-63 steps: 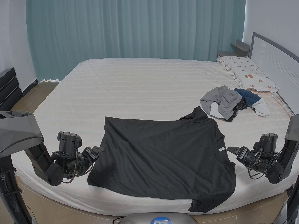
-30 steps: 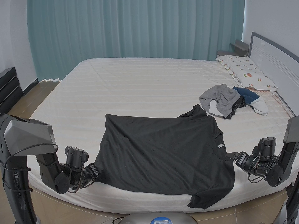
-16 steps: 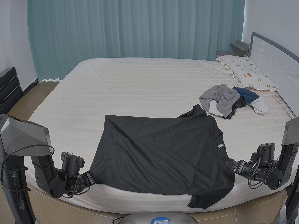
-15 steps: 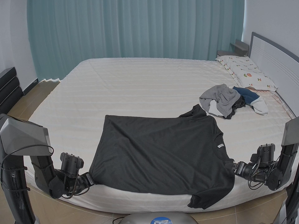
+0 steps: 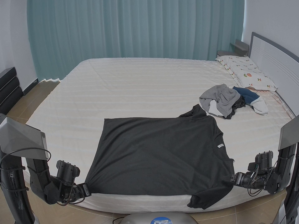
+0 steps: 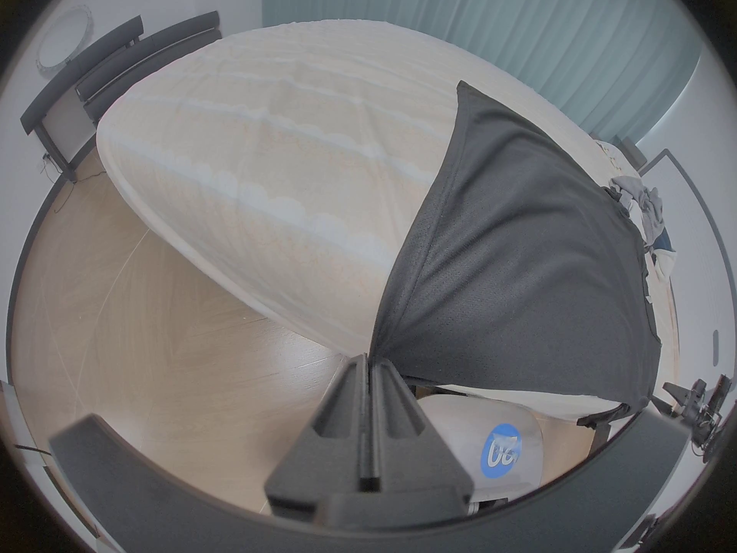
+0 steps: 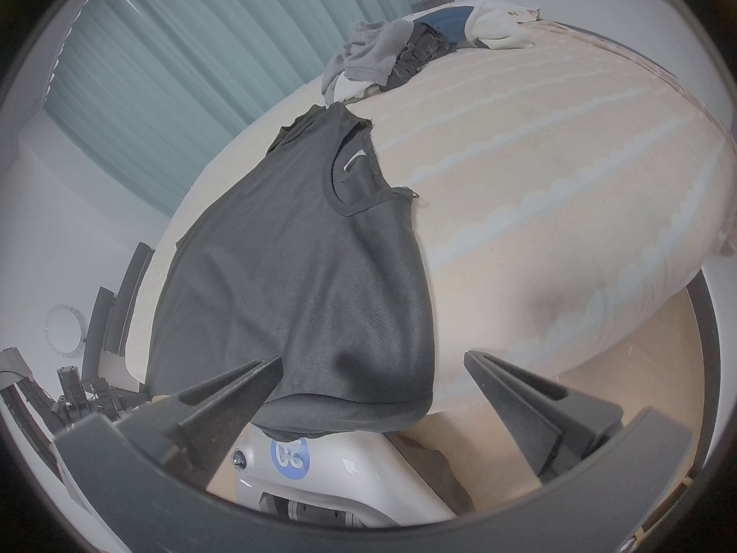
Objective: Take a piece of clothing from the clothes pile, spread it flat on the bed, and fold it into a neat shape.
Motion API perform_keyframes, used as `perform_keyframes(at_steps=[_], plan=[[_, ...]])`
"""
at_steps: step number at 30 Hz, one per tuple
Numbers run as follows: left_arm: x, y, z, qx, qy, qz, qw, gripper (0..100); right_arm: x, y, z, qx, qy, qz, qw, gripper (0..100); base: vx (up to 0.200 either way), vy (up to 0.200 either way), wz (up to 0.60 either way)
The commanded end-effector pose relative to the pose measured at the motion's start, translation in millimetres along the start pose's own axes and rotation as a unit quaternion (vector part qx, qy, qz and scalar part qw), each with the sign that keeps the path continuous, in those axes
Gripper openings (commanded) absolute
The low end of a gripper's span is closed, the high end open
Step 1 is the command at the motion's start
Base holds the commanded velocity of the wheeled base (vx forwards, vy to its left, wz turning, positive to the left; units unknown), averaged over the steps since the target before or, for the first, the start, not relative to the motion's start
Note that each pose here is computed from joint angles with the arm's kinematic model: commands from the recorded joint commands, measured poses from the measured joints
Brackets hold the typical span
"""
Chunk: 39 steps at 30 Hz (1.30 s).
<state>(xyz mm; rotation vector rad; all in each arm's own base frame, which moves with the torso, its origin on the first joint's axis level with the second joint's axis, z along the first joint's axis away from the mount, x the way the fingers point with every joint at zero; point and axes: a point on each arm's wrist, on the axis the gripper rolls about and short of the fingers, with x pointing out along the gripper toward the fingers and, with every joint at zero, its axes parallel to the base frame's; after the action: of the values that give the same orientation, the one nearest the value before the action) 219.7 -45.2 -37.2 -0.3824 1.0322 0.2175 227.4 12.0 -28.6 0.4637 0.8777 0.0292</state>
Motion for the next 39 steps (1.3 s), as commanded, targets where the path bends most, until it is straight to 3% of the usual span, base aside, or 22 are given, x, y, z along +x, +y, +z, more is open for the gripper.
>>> perform_keyframes(at_steps=[1,7,8,24,34,35,36,37,39], plan=[[0.1,2.2,-3.0,0.001,0.007,0.006,1.0000,0,7.8,-2.6,-2.8,0.002,0.010,-0.004,0.9999,100,0.000,0.000,0.00],[0.2,1.5,-2.8,0.001,0.006,0.004,1.0000,0,21.0,-5.2,-3.0,-0.002,-0.006,0.002,1.0000,100,0.000,0.000,0.00],[0.2,1.5,-2.8,0.001,0.006,0.004,1.0000,0,23.3,-6.0,-4.4,-0.003,-0.006,0.000,1.0000,0,0.000,0.000,0.00],[-0.2,1.0,-4.9,0.004,0.010,0.004,0.9999,0,13.7,-29.2,-1.6,-0.019,-0.014,-0.034,0.9991,0,0.000,0.000,0.00],[-0.6,-2.6,-6.3,0.009,0.008,-0.003,0.9999,0,10.7,-26.7,-0.4,-0.033,-0.018,-0.030,0.9989,0,0.000,0.000,0.00],[-0.6,-2.6,-6.3,0.009,0.008,-0.003,0.9999,0,11.2,-26.4,0.7,-0.034,-0.021,-0.027,0.9989,100,0.000,0.000,0.00],[-1.1,-2.9,-5.9,0.009,0.007,-0.005,0.9999,0,11.1,-25.8,1.9,-0.032,-0.027,-0.022,0.9989,100,0.000,0.000,0.00],[-1.0,-3.5,-5.7,0.009,0.006,-0.006,0.9999,100,10.8,-24.2,4.8,-0.032,-0.040,-0.016,0.9985,100,0.000,0.000,0.00],[-1.6,-4.7,-3.9,0.006,0.002,-0.009,0.9999,100,9.5,-23.3,6.0,-0.032,-0.050,-0.011,0.9982,100,0.000,0.000,0.00]])
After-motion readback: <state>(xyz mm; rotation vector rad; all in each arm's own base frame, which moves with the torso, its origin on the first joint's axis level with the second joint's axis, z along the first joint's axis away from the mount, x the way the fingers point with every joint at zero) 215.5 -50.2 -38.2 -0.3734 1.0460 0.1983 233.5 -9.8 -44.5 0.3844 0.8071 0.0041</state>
